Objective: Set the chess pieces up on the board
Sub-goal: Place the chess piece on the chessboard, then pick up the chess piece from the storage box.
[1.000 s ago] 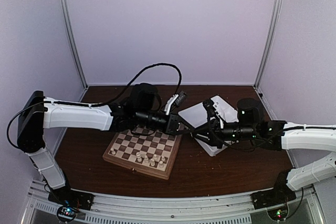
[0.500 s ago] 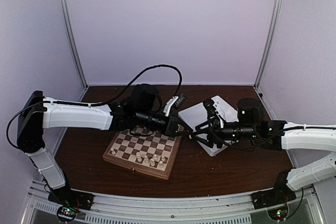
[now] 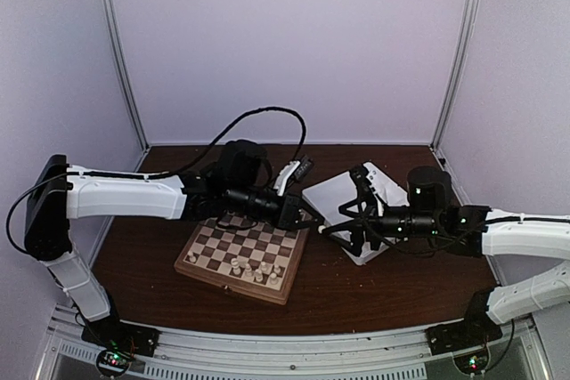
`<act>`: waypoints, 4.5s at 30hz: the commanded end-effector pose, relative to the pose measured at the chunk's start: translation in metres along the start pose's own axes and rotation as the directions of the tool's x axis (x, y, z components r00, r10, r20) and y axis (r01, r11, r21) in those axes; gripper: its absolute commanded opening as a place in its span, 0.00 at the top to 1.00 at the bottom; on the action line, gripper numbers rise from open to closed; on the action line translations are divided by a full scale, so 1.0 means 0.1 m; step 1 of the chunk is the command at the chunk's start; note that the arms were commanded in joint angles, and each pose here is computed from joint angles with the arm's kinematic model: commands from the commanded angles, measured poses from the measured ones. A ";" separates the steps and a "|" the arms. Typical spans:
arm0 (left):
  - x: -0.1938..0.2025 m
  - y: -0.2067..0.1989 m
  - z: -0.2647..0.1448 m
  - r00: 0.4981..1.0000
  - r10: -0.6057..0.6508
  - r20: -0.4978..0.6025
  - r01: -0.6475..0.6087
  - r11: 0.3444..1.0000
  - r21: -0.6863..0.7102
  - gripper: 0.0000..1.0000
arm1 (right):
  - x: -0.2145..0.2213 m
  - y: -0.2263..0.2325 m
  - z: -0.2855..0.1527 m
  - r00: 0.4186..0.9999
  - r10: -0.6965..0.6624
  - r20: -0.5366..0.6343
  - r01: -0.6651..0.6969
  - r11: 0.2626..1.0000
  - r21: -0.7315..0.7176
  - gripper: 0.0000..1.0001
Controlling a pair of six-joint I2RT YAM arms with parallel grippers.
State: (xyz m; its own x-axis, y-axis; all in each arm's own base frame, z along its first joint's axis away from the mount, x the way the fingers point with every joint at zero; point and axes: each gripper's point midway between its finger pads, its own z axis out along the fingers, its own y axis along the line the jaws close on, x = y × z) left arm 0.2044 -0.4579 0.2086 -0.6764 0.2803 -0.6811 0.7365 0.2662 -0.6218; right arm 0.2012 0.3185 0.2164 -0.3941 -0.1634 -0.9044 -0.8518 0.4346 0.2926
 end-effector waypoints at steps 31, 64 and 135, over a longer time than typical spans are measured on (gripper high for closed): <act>0.53 0.56 -0.87 0.983 0.109 -0.145 -0.163 0.877 -0.452 1.00 | 0.00 -0.34 -0.23 0.997 -0.044 0.058 0.030 0.974 0.223 0.00; 1.04 1.28 -0.74 0.959 -0.012 -0.282 -0.173 0.764 -0.622 1.00 | 0.02 -0.34 -0.22 0.999 -0.030 0.045 0.019 0.974 0.225 0.00; 0.23 0.69 -1.18 0.980 0.154 -0.129 -0.200 0.765 -0.613 0.52 | 0.51 -1.66 -1.02 0.836 0.549 -0.001 -0.369 0.563 0.740 0.46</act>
State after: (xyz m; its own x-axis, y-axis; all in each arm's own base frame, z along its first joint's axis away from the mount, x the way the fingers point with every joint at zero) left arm 0.2340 -0.3299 0.1751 -0.5938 0.4774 -0.6477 0.6968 0.7076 -0.1171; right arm 0.2856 0.1561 0.1695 -0.7371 -0.0311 -0.6751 -0.2068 0.9614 0.1814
